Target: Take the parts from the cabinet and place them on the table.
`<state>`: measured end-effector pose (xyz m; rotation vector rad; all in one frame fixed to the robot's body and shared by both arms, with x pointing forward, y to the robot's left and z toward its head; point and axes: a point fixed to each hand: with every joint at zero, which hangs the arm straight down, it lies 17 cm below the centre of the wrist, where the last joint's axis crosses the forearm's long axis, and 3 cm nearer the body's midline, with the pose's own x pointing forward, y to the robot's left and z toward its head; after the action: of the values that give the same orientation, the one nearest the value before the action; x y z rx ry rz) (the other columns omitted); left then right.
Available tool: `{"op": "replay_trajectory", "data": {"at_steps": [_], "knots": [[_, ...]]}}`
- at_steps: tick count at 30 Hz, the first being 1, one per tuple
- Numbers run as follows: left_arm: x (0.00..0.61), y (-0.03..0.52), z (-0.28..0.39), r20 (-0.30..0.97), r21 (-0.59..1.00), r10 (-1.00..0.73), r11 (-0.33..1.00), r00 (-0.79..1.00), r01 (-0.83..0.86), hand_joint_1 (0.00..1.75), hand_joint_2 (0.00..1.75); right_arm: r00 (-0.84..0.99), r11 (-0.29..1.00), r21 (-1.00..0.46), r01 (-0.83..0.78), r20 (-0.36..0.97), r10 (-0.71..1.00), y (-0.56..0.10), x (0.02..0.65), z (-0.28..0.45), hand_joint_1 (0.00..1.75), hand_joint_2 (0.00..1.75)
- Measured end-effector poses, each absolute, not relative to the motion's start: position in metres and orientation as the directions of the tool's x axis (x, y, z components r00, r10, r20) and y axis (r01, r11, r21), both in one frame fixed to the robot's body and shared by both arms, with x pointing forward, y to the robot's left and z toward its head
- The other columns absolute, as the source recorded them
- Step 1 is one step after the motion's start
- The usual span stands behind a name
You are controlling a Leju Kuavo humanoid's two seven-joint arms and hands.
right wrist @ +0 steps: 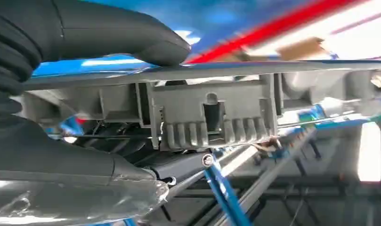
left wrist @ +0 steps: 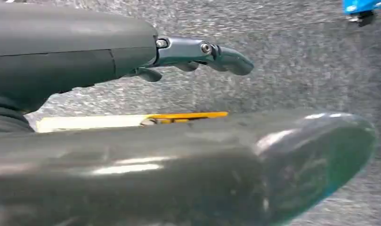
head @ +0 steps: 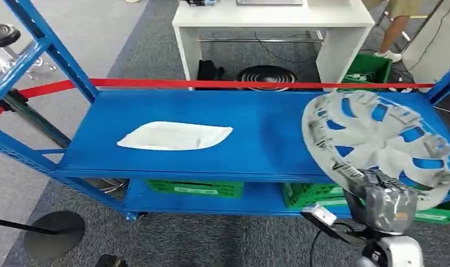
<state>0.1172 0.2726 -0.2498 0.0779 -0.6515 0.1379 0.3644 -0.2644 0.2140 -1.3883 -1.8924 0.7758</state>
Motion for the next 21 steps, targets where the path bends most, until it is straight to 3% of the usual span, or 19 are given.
{"op": "replay_trajectory", "data": {"at_steps": [3, 8, 12, 21], "knots": [[0.117, 0.27, -0.249, 0.61, 0.011, 0.126, 0.986, 0.782, -0.167, 0.0, 0.0, -0.312, 0.439, -0.669, 0.6, 0.31, 0.898, -0.265, 0.348, 0.244, 1.75, 1.75], [0.12, 0.271, -0.246, 0.627, -0.016, 0.161, 0.981, 0.762, -0.194, 0.0, 0.0, -0.443, 0.626, -0.53, 0.572, 0.442, 0.78, -0.262, 0.331, 0.271, 1.75, 1.75], [0.127, 0.271, -0.241, 0.657, -0.047, 0.189, 0.976, 0.73, -0.211, 0.0, 0.0, -0.642, 0.845, -0.378, 0.379, 0.55, 0.534, -0.236, 0.321, 0.293, 1.75, 1.75], [0.127, 0.274, -0.238, 0.68, -0.038, 0.176, 0.978, 0.712, -0.206, 0.0, 0.0, -0.813, 0.967, -0.232, 0.105, 0.54, 0.218, -0.195, 0.295, 0.33, 1.75, 1.75]]}}
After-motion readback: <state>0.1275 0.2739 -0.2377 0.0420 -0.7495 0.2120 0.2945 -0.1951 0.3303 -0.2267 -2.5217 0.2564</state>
